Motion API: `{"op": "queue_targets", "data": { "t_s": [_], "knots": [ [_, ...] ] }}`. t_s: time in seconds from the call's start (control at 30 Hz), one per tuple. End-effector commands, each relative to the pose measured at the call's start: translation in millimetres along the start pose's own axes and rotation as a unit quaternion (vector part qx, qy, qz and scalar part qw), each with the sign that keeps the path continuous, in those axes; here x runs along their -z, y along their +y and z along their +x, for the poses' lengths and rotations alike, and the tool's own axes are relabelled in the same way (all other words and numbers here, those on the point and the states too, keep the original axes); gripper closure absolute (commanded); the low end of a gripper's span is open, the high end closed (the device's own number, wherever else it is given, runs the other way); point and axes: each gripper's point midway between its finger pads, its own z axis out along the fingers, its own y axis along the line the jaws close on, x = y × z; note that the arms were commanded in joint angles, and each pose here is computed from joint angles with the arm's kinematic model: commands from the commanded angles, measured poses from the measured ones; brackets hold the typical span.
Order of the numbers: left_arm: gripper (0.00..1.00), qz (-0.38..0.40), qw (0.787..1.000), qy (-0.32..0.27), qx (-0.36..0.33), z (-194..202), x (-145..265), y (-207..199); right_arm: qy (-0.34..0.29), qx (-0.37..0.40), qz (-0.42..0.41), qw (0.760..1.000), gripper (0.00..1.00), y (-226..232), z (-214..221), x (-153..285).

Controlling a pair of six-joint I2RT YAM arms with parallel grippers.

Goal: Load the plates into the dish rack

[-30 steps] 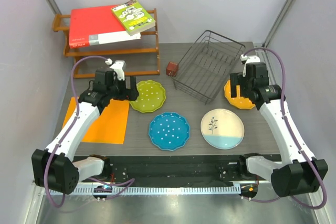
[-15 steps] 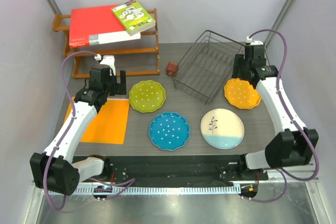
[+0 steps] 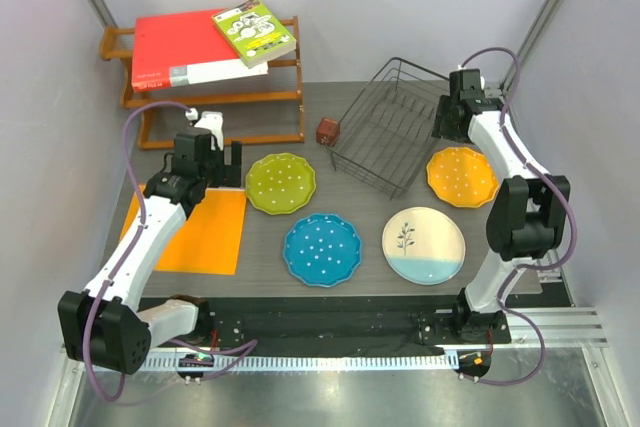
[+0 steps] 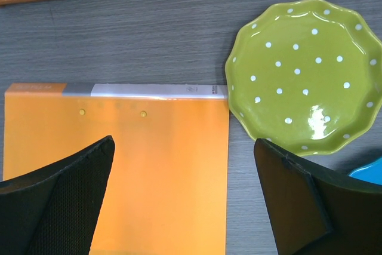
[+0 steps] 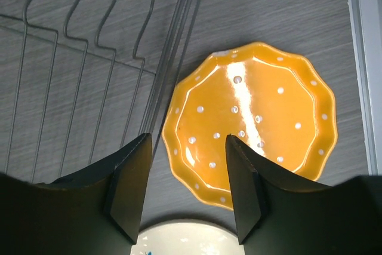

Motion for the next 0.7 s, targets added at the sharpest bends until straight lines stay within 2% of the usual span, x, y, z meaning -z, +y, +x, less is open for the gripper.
{"op": "queue_targets", "data": {
  "t_s": [0.0, 0.27, 0.47, 0.6, 0.67],
  "knots": [
    [0.01, 0.007, 1.000, -0.015, -0.004, -4.9, 1.7, -2.4, -0.037, -0.024, -0.015, 0.999, 0.43, 9.8, -36.9, 1.3],
    [0.01, 0.007, 1.000, -0.009, -0.007, -3.9, -2.2, -3.0, -0.001, -0.022, -0.021, 1.000, 0.54, 16.2, -20.8, -17.6],
    [0.01, 0.012, 1.000, -0.009, -0.003, -3.9, -2.9, -5.1, 0.009, -0.023, -0.017, 1.000, 0.55, 15.1, -13.9, -20.7],
    [0.01, 0.011, 1.000, -0.008, -0.004, -4.1, -2.5, -4.7, 0.013, -0.025, -0.017, 0.999, 0.64, 16.5, -13.0, -25.5],
    [0.01, 0.012, 1.000, -0.008, -0.004, -3.7, -1.8, -4.8, 0.016, -0.027, -0.018, 0.999, 0.64, 18.3, -12.8, -29.0]
  ]
}}
